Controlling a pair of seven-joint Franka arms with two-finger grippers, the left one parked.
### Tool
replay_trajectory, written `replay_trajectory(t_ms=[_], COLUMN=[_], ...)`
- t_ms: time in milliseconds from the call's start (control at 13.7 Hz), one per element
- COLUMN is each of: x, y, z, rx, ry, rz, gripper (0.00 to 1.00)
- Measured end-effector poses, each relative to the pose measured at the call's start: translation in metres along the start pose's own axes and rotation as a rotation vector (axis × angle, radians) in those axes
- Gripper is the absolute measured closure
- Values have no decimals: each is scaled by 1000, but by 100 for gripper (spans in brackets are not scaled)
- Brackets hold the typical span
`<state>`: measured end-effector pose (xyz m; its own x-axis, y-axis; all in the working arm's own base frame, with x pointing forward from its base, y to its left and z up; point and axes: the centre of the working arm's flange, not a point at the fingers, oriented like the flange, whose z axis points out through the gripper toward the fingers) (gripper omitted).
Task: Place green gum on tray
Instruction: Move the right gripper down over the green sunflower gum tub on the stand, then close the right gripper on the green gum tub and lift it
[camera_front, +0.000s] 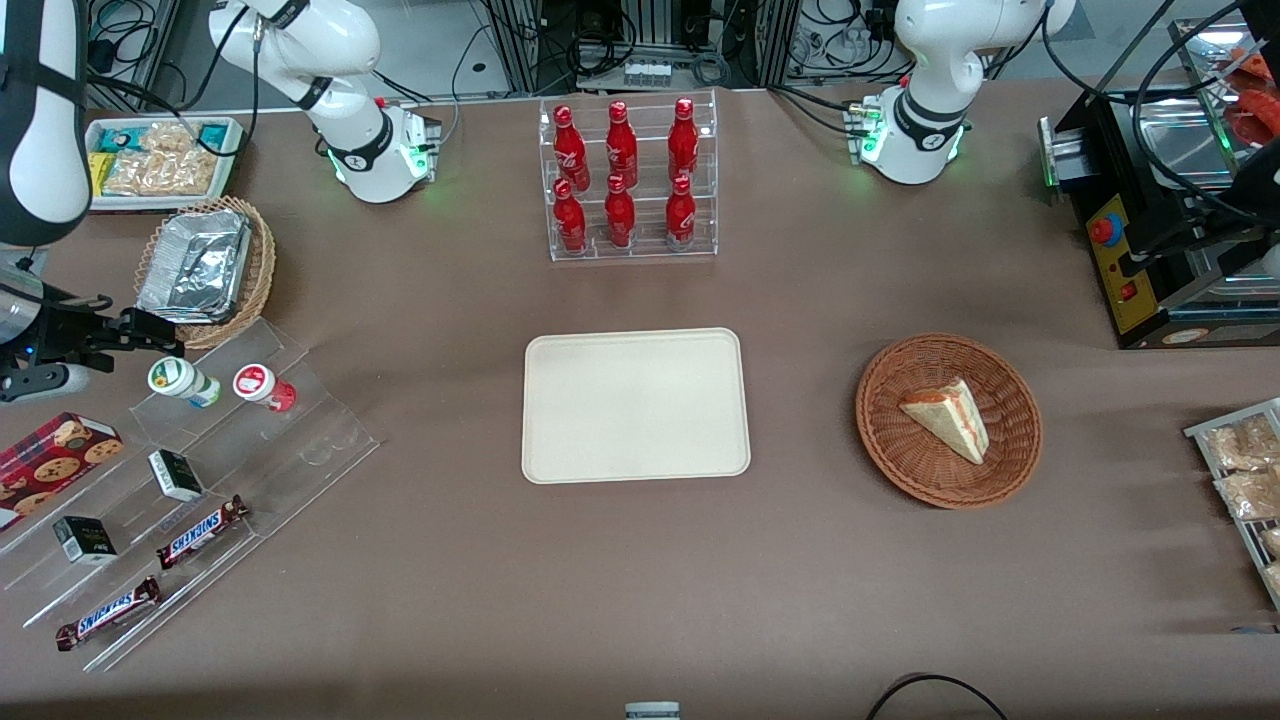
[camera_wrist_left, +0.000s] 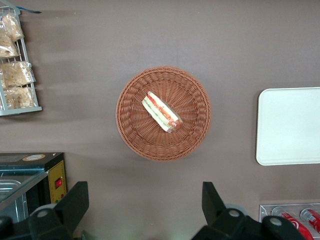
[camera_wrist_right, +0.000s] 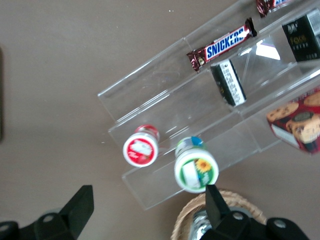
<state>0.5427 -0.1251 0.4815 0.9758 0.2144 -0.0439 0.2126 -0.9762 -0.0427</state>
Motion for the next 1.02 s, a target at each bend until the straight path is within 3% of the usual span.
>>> replay_trajectory(t_ms=[220, 512, 1024], x=[-10, -21, -32], y=[20, 24, 29], z=[32, 64, 87], rx=[-22, -36, -59], ry=[37, 51, 78], rz=[-163, -266, -313], gripper=[0, 0, 0])
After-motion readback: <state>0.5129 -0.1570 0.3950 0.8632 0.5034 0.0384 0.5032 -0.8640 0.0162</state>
